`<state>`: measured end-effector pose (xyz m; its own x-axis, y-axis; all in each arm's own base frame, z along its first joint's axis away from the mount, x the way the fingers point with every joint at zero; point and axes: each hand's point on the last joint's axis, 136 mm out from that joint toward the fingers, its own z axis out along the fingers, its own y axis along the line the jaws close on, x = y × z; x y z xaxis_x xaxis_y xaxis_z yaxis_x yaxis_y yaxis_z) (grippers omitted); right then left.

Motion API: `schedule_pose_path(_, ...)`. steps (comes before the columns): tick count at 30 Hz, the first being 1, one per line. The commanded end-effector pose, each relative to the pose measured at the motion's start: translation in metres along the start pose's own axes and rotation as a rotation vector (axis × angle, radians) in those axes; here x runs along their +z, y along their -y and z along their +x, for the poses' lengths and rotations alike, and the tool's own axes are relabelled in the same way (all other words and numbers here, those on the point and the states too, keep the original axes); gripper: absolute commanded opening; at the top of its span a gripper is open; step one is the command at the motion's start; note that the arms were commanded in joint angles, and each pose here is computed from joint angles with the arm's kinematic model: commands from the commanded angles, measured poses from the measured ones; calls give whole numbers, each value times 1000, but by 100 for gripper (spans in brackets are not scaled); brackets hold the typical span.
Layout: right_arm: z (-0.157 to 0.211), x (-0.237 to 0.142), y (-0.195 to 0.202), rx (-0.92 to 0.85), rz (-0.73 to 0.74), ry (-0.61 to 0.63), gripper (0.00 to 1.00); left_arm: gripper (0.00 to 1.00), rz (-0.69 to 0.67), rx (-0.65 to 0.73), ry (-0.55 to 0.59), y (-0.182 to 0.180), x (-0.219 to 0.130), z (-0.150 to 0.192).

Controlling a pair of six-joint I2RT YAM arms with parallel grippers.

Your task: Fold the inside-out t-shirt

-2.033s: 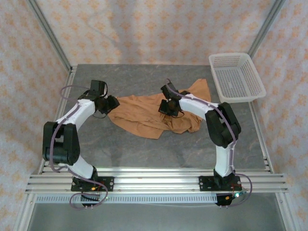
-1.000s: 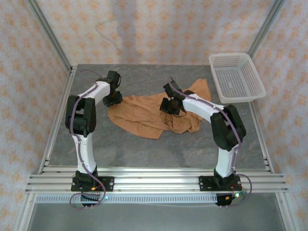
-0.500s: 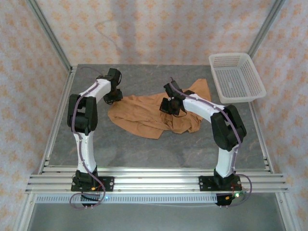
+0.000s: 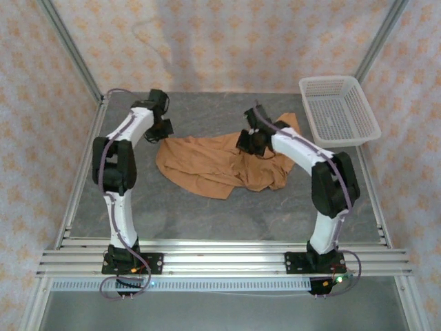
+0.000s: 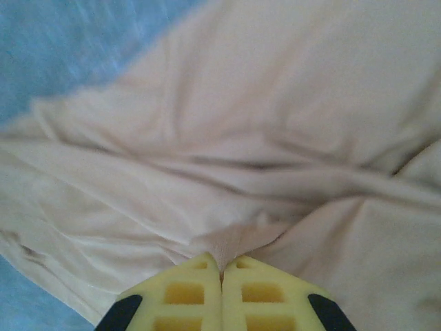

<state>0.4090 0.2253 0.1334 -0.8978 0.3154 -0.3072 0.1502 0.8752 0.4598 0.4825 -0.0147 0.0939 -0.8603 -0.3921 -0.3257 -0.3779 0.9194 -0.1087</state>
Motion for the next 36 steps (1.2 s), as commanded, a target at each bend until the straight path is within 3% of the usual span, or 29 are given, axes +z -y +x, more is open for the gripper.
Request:
schedule_pose_path(1,-85,-123,-20,-10,-97,316,0,0,335,-219,198,2,-122,-59)
schedule_pose_path(5,-127,-217,-26,-8,-167,508,0,0,606,-396,334,-8,-204,-91)
schedule_pose_path(12,-142,-326,-48,-89,-222,713,0,0,830,-476,470,-18,-305,-100)
schedule_pose_path(16,-143,-376,-33,-86,-168,839,0,0,872,-507,549,-36,-347,-101)
schedule_pose_path(25,-123,-420,-28,-113,-175,900,0,0,859,-432,668,-42,-408,-73)
schedule_pose_path(29,-114,-394,-9,-102,-93,834,0,0,831,-375,609,-29,-391,-49)
schedule_pose_path(33,-107,-347,50,-11,132,764,0,0,746,-292,471,0,-321,-8)
schedule_pose_path(36,-106,-299,93,88,200,674,0,0,689,-277,352,19,-248,16)
